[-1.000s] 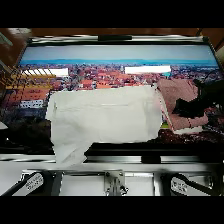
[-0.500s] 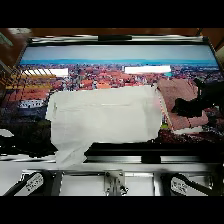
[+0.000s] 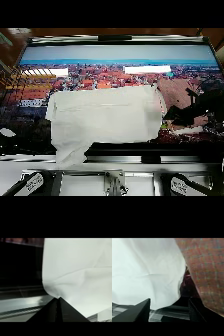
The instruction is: Fold the shirts.
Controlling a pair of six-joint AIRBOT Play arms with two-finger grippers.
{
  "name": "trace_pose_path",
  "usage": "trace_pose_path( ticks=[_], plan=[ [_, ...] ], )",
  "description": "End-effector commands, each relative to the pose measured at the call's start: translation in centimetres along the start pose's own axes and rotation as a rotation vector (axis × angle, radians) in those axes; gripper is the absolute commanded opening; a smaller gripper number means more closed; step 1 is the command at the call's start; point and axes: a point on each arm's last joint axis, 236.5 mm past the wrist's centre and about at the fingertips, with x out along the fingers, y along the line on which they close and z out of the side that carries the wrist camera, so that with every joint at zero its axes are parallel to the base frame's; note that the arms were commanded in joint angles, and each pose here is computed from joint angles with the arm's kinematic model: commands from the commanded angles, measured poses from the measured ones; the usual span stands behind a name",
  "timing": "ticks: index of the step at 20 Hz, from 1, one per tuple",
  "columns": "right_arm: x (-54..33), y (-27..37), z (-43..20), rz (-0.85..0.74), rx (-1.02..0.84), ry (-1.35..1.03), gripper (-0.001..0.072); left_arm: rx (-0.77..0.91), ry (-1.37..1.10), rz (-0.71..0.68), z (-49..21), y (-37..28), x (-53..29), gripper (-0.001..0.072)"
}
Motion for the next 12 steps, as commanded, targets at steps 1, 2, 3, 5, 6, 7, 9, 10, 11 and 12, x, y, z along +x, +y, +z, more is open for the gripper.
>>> trace_pose_path(
  ticks=[1,2,3,5,6,7,9,10,11,12],
  plan=[
    [3.2,0.9,-2.6,0.098,0.039,0.034,0.0584,0.022,0.003,-0.011,0.0,-0.4,-0.4,0.0033],
    [4.0,0.7,-3.4,0.094,0.039,0.052,0.0584,0.024,0.000,-0.011,0.1,-0.5,-0.5,0.0033],
    [4.7,0.4,-4.0,0.083,0.035,0.067,0.0584,0.027,-0.006,-0.009,0.4,-0.5,-0.7,0.0033],
    [5.8,0.0,-4.6,0.059,0.032,0.075,0.0585,0.037,-0.010,-0.010,0.7,-0.7,-1.2,0.0033],
    [6.3,-0.2,-4.9,0.048,0.033,0.077,0.0584,0.042,-0.011,-0.011,0.8,-0.9,-1.5,0.0033],
    [6.9,-0.2,-5.2,0.041,0.035,0.080,0.0584,0.047,-0.013,-0.011,1.0,-1.0,-1.8,0.0033],
    [7.8,0.1,-5.6,0.030,0.025,0.082,0.0584,0.051,-0.021,-0.009,1.3,-1.0,-2.0,0.0033],
    [8.2,0.2,-5.7,0.023,0.016,0.080,0.0584,0.051,-0.019,-0.010,1.3,-1.0,-2.1,0.0033],
    [8.4,0.3,-5.5,0.015,0.010,0.070,0.0584,0.052,-0.013,-0.013,1.1,-1.1,-2.1,0.0033],
    [8.5,0.4,-5.2,0.011,0.013,0.058,0.0584,0.052,-0.009,-0.015,1.0,-1.1,-2.1,0.0033]
  ],
)
